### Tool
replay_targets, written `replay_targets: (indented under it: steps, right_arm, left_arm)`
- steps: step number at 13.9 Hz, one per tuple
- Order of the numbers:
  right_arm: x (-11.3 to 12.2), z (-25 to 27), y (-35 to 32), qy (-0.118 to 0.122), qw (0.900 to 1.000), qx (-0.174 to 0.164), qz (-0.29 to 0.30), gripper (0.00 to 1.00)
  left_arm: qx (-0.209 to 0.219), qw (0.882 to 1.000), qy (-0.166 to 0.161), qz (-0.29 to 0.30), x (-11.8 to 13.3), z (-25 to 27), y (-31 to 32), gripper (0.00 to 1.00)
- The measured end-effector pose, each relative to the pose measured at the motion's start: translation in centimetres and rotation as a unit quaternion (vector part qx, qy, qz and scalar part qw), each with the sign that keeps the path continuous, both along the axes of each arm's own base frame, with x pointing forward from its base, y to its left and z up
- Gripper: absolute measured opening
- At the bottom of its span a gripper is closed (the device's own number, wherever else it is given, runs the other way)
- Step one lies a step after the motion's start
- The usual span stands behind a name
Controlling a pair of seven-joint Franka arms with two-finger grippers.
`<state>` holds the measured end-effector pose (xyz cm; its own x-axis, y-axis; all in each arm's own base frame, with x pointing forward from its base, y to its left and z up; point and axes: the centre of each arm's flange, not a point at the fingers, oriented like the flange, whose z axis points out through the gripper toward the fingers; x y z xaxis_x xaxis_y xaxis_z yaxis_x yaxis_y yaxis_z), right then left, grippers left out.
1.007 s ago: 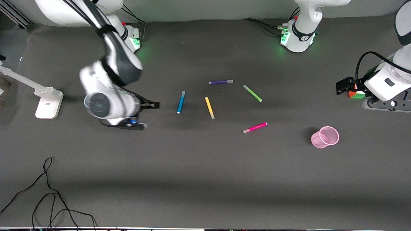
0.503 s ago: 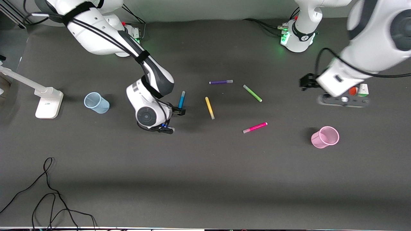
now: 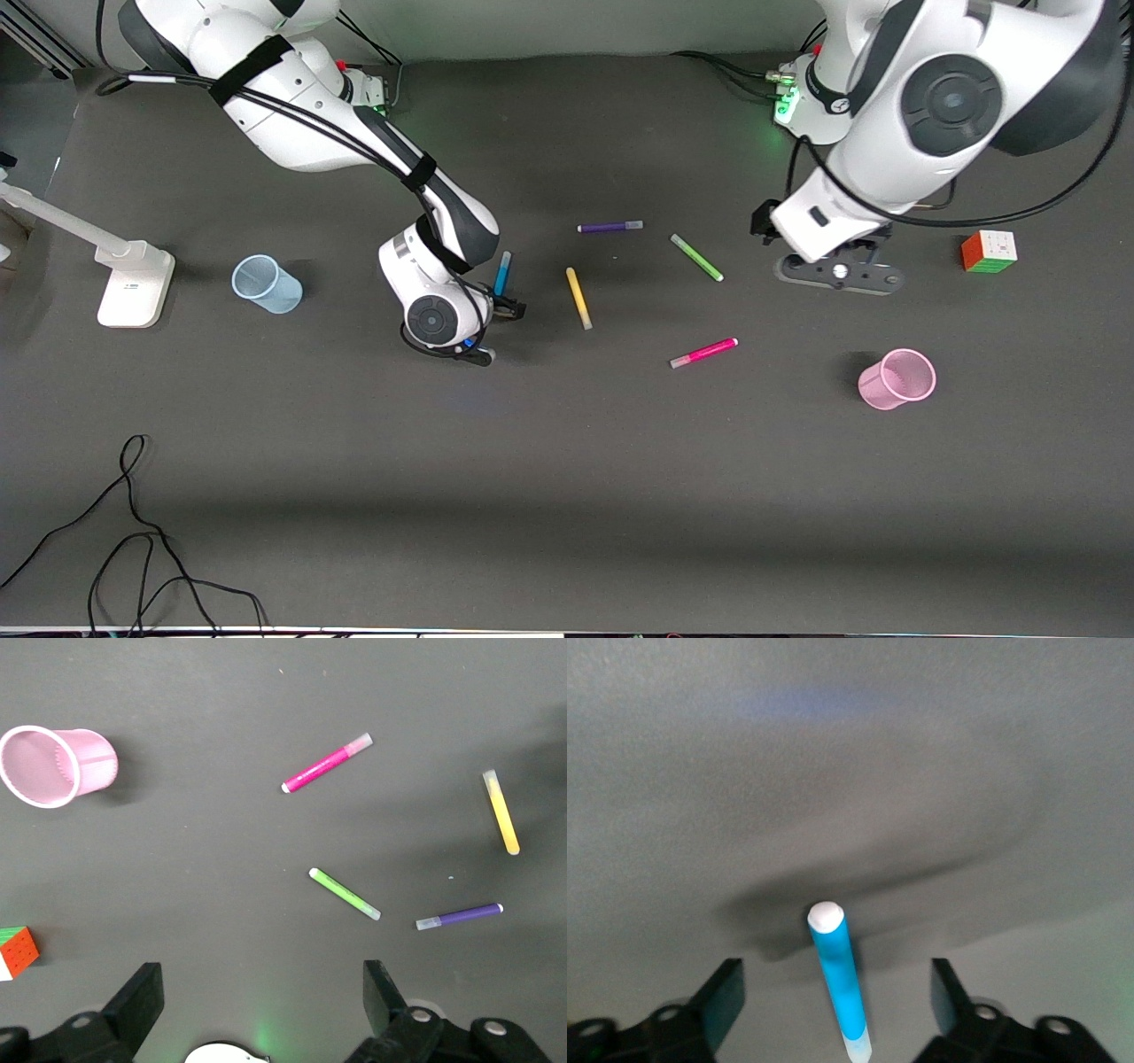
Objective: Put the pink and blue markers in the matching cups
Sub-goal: 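Grasp the blue marker with the right gripper while the left gripper reaches pink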
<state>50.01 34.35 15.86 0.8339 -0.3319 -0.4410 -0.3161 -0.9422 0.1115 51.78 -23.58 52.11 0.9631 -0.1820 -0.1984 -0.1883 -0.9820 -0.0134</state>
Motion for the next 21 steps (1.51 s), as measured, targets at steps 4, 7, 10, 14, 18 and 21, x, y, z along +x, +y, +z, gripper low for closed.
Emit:
replay_targets:
  steps: [4,7,10,14,18,21]
  right_arm:
    - [-0.3,-0.5,-0.1,-0.002,1.0,0.0,-0.002,0.59]
    - [-0.2,-0.4,0.0,-0.006,1.0,0.002,-0.004,0.26]
    - [-0.1,-0.4,0.0,-0.007,1.0,0.002,-0.004,0.17]
    - [0.4,0.8,-0.2,-0.015,1.0,0.004,-0.006,0.17]
    - [2.2,7.6,-2.3,-0.042,0.999,-0.014,0.005,0.17]
    - [3.7,15.3,-5.3,-0.089,0.996,-0.023,0.013,0.17]
  left_arm:
    - [-0.004,1.0,0.006,-0.025,0.3,-0.7,-0.1,1.0]
    - [-0.025,0.992,-0.002,-0.12,0.4,-0.5,-0.8,1.0]
    - [-0.045,0.975,-0.016,-0.217,0.1,-0.3,-2.4,1.0]
    - [-0.064,0.945,-0.034,-0.319,0.4,-0.4,-3.4,1.0]
    - [-0.07,0.931,-0.041,-0.356,0.7,-2.0,-3.7,1.0]
    - [-0.068,0.934,-0.034,-0.35,1.1,-6.4,-2.5,1.0]
